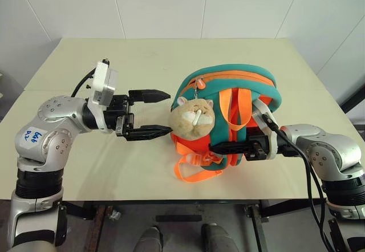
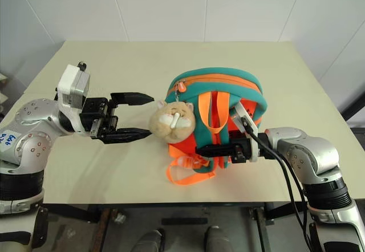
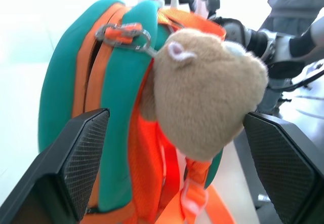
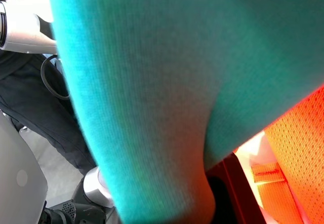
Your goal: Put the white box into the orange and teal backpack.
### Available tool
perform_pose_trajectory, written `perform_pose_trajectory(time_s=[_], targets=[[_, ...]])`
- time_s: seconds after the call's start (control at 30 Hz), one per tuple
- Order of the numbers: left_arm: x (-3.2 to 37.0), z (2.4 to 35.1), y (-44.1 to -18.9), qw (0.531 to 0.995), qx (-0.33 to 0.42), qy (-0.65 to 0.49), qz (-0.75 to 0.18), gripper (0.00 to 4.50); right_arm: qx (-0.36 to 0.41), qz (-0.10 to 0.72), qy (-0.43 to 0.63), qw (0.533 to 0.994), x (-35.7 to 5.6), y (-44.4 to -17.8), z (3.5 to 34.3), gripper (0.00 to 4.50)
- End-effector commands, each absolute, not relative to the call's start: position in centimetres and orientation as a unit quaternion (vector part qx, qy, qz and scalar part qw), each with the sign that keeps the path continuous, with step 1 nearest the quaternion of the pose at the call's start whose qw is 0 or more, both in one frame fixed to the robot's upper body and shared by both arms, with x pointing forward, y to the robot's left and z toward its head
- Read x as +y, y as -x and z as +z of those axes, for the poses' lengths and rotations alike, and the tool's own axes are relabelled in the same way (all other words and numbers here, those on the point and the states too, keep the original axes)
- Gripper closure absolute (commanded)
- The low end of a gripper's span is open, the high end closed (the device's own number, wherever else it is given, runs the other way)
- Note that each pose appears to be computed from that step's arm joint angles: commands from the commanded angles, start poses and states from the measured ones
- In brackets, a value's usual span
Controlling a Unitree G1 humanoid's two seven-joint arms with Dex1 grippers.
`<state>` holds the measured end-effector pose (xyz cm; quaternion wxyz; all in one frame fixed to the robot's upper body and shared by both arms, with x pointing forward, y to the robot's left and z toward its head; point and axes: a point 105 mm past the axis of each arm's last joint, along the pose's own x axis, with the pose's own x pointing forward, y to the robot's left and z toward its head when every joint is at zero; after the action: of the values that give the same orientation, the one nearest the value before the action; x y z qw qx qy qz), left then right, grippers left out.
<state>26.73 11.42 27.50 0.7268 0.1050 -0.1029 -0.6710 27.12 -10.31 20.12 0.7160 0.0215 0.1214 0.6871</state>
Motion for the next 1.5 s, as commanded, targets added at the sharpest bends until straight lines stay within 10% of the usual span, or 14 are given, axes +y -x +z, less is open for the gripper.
perform_pose_trajectory(time_s=[0.03,0.63,0.93,1.2,1.5], targets=[[10.5,27.9,-25.4,0.701,-0.125,-0.112,-0.693,0.05,0.114,0.696,-0.016,0.708,-10.0,-26.9,20.4,4.50],[8.0,26.5,-27.5,0.711,-0.173,-0.175,-0.659,0.05,0.106,0.697,-0.014,0.709,-9.7,-27.1,20.7,4.50],[10.0,28.4,-28.6,0.731,-0.180,-0.184,-0.632,2.23,0.103,0.693,-0.013,0.713,-9.7,-27.1,20.6,4.50],[17.5,30.7,-31.4,0.791,-0.110,-0.234,-0.555,2.23,0.102,0.685,-0.016,0.721,-10.1,-26.9,20.5,4.50],[21.4,21.2,-34.2,0.800,0.032,-0.273,-0.533,2.23,0.096,0.670,-0.025,0.735,-10.2,-26.8,20.3,4.50]])
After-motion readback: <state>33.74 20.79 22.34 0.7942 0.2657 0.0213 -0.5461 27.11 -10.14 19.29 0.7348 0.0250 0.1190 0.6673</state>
